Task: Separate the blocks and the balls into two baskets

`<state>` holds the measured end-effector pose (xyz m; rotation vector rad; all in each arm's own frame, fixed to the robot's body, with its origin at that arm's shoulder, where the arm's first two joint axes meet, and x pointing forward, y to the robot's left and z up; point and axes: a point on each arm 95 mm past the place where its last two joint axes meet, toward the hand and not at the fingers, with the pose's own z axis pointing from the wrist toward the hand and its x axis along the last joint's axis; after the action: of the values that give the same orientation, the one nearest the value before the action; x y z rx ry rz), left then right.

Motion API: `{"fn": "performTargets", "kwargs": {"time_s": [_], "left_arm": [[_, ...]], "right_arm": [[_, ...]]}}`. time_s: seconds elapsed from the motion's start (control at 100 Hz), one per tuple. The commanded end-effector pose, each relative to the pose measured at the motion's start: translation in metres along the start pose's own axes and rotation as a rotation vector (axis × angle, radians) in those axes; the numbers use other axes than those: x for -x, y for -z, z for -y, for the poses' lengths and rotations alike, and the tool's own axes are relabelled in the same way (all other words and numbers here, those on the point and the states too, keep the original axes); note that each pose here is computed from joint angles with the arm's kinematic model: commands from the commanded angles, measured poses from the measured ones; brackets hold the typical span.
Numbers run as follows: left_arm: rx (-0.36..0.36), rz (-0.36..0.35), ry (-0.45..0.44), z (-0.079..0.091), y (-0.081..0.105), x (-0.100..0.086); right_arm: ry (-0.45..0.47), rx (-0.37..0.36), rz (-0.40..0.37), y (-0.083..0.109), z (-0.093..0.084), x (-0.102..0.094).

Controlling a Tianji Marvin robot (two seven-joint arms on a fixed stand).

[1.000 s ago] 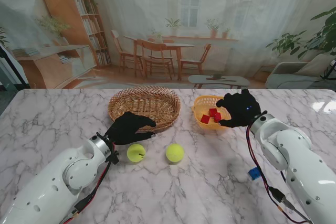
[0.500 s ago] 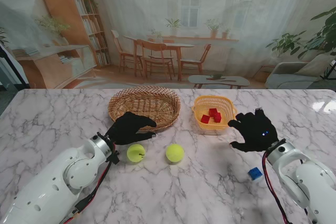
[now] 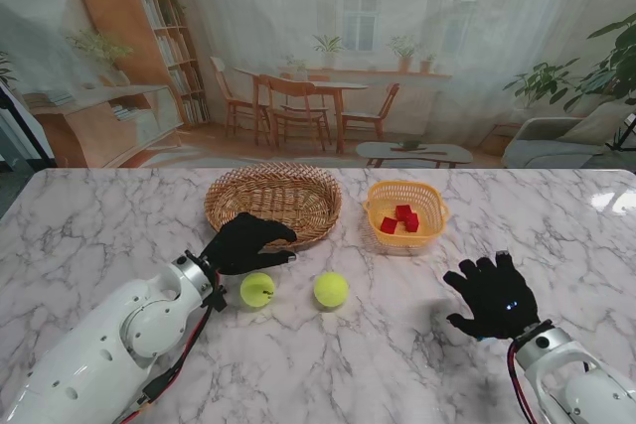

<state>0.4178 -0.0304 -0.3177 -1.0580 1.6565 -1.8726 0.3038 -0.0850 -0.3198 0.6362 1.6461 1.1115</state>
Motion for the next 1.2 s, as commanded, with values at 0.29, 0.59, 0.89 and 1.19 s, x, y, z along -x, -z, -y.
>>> {"fn": "performTargets", "kwargs": {"time_s": [0.29, 0.59, 0.89, 1.19], "left_arm": [[0.011, -0.004, -0.003, 0.000, 0.000, -0.002], [0.016, -0.006, -0.005, 0.000, 0.001, -0.003], [0.014, -0.005, -0.006, 0.000, 0.001, -0.003], [0.015, -0.010, -0.018, 0.001, 0.001, -0.004]], "right_arm": [[0.010, -0.079, 0.069, 0.028, 0.025, -0.008], [0.037, -0.117, 0.094, 0.043, 0.039, -0.003], [0.048, -0.157, 0.107, 0.047, 0.054, 0.000], [0.046, -0.172, 0.110, 0.041, 0.062, 0.001]]}}
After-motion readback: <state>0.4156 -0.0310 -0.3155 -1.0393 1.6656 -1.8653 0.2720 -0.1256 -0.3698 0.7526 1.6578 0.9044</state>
